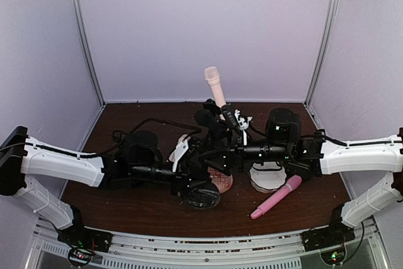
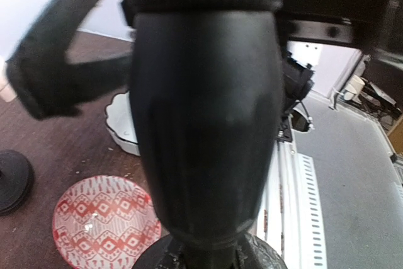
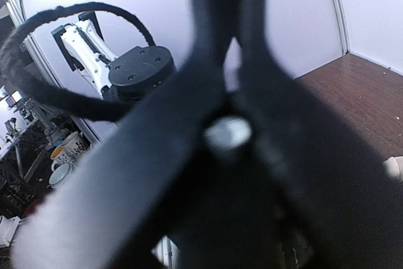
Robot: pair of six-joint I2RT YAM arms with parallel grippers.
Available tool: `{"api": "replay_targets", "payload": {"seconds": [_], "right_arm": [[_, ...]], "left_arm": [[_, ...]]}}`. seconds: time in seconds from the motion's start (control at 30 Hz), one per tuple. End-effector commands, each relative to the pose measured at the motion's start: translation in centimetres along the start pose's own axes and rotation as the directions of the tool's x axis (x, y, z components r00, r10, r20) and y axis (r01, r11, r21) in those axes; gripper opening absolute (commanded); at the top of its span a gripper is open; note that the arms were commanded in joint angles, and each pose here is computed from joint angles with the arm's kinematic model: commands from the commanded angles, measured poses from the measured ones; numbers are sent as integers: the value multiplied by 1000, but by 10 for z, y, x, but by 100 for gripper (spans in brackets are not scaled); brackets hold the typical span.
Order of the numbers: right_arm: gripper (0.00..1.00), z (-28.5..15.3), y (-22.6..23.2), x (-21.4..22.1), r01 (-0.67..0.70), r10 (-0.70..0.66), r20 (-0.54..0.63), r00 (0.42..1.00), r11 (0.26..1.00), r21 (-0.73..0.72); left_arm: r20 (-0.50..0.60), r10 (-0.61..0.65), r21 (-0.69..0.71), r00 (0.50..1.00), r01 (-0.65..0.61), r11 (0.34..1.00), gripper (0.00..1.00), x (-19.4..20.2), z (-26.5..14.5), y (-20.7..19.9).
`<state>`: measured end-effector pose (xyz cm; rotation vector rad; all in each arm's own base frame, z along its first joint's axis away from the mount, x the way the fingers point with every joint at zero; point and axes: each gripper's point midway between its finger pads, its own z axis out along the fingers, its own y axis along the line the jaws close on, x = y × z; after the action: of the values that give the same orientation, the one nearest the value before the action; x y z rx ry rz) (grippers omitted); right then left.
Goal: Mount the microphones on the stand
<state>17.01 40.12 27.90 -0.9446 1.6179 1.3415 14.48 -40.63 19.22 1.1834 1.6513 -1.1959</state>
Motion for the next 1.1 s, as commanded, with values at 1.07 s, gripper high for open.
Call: {"api": "replay_targets", "payload": {"seconds": [1.07], "right_arm": [[65, -26, 24, 2, 156, -158, -14, 987, 982, -104]], "left_arm": [[118, 180, 220, 977, -202, 954, 0, -46, -27, -44]]}}
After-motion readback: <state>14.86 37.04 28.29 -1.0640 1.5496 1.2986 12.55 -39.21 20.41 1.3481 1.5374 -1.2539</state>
